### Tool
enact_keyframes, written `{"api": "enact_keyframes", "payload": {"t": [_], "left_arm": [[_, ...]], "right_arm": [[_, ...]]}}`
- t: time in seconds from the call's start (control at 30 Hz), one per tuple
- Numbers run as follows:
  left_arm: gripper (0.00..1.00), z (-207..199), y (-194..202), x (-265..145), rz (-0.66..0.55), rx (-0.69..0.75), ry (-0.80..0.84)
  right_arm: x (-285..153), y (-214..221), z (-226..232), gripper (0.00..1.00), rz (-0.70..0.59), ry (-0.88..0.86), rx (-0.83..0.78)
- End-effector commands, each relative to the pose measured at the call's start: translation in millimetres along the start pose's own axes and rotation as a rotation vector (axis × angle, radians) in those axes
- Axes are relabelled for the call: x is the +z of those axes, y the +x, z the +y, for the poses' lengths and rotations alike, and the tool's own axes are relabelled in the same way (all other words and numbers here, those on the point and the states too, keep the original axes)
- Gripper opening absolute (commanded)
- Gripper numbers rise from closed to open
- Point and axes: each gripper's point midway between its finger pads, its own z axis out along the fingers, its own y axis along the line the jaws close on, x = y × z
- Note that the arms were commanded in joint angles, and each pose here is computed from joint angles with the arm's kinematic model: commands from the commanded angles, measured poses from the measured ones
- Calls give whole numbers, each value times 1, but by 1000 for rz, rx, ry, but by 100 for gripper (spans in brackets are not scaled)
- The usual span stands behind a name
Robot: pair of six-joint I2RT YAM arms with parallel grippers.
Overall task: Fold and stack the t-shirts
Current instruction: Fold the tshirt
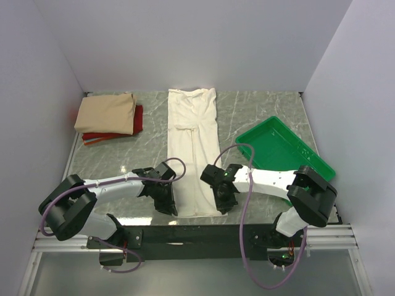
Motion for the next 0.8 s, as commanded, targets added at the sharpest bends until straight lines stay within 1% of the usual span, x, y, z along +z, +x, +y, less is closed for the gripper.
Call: {"api": "enact_keyframes", "payload": {"t": [0.0,0.37,0.43,0.47,0.53,0.57,0.63,0.67,0.77], "left_arm": [[12,60,10,14,-4,-19,-237],[12,58,12,13,-4,-14,-231],[15,54,12,9,-4,-8,-223],[17,52,12,8,-6,-5,-217],[27,45,12,1,-19,-3,-200],[38,43,12,-1,-23,-2,-197],[49,37,10,-10,-47,-8,-179],[59,35,10,-13,-52,-13,-173],[71,28,10,-25,-81,-30,-134]], "right_arm": [[-5,12,-16,0,21,55,13],[-4,14,-19,0,26,65,13],[-7,13,-16,0,22,48,7],[-9,13,-14,2,20,37,4],[-17,10,-8,8,7,3,-2],[-22,10,-7,15,2,-8,-2],[-30,8,-4,22,-12,-29,-1],[-35,8,-3,28,-21,-42,1],[-38,9,-3,34,-35,-64,10]]}}
